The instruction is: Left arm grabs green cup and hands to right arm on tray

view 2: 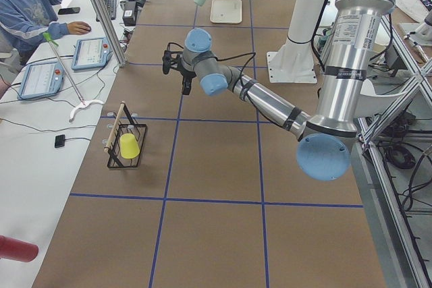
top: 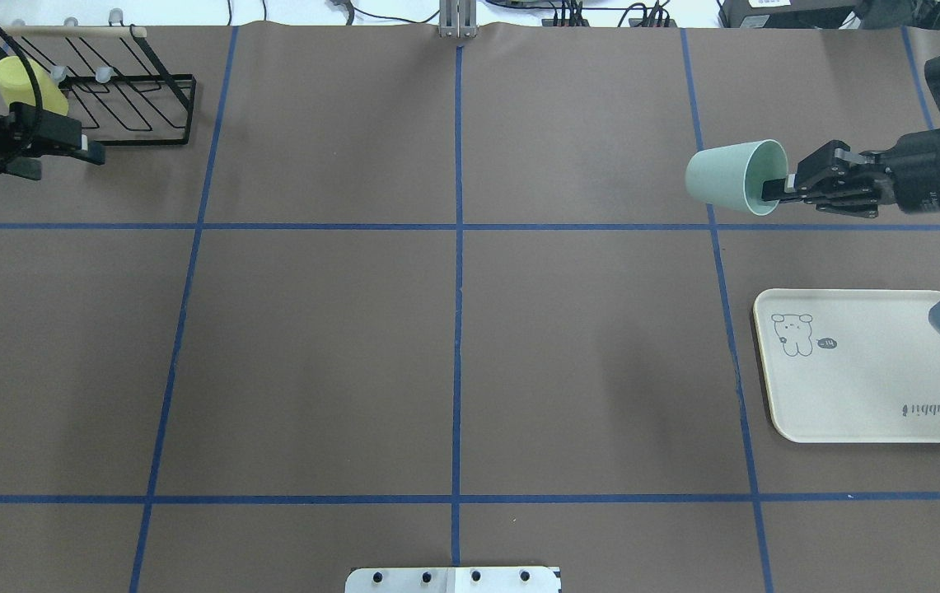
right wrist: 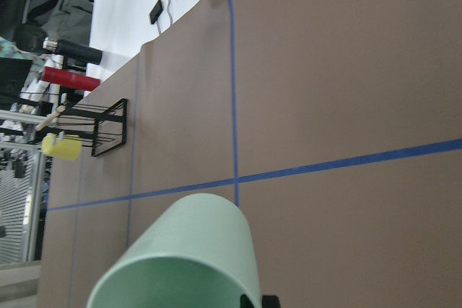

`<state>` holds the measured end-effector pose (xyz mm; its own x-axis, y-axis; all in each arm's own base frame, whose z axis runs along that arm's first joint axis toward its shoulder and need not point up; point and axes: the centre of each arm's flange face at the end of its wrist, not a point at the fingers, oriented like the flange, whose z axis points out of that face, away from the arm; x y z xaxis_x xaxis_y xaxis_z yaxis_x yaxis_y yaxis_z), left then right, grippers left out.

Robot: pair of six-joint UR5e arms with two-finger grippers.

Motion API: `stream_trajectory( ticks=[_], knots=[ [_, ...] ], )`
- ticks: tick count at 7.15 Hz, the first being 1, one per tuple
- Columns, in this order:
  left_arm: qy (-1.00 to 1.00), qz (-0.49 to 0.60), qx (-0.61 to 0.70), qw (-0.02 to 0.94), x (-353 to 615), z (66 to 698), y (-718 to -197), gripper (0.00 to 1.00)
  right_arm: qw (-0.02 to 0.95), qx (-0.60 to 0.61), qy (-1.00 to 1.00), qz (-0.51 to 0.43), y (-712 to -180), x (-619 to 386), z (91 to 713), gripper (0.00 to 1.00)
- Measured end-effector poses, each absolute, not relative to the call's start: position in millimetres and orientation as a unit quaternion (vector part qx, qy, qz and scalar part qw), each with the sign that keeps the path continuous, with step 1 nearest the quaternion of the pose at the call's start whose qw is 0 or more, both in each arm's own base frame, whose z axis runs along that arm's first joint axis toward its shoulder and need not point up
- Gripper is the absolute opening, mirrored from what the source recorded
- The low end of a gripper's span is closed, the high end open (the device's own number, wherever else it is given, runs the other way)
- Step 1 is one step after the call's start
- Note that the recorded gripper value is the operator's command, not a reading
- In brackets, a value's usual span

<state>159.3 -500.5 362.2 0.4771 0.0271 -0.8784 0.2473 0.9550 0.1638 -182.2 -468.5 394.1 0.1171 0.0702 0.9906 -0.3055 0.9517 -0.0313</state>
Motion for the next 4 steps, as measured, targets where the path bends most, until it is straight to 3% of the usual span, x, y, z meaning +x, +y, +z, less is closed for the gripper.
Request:
stream_trajectory(
  ticks=[4],
  knots=[
    [0.440, -0.044, 0.118, 0.889, 127, 403, -505, 1.00, 0.838, 0.088, -0.536, 0.050, -485, -115, 475, 0.00]
  ],
)
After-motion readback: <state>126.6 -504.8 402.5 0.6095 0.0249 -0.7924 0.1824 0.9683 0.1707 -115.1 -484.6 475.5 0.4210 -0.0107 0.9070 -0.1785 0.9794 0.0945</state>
